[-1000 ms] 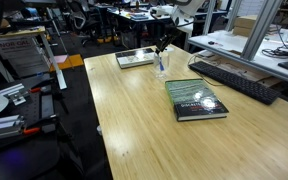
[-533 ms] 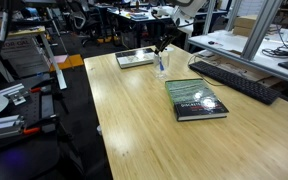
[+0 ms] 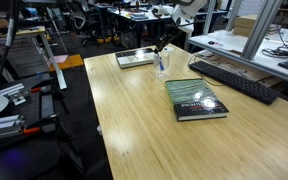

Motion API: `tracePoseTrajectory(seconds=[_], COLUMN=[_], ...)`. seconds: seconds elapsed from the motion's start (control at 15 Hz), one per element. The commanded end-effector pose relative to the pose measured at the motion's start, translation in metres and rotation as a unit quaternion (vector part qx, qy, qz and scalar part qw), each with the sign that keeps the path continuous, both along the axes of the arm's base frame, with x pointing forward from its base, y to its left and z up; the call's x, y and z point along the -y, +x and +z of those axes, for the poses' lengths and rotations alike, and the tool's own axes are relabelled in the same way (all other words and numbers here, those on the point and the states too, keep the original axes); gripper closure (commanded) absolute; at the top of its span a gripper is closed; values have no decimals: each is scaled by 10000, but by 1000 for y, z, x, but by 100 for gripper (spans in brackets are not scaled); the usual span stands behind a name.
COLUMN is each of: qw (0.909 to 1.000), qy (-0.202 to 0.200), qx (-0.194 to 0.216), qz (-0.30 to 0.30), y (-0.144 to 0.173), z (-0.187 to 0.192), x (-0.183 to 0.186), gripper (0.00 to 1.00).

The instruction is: Take the blue marker out of the glass

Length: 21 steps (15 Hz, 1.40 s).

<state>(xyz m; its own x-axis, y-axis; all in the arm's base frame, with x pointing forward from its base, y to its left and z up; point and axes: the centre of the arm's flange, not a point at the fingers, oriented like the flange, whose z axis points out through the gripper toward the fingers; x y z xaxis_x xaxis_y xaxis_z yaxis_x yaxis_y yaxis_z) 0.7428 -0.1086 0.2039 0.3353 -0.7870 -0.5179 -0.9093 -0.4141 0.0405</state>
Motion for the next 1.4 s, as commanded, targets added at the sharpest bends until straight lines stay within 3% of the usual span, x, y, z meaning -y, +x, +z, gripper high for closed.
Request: tracePoseTrajectory(seconds=[0.0,0.47,0.67,1.07,1.13,1.2,1.33], qw=[9997,9993,9995,9995,9995,9997,9993], qy=[88,31,19,55,80,-106,85], qx=[-142,-225,-147,-64,-31,13,68], qz=[157,295,287,301,304,237,346], y=[15,14,16,18,18,43,51], z=[5,6,5,5,5,4,5], x=[5,6,6,6,5,-25,-51], gripper=[49,62,58,34,33,39,44])
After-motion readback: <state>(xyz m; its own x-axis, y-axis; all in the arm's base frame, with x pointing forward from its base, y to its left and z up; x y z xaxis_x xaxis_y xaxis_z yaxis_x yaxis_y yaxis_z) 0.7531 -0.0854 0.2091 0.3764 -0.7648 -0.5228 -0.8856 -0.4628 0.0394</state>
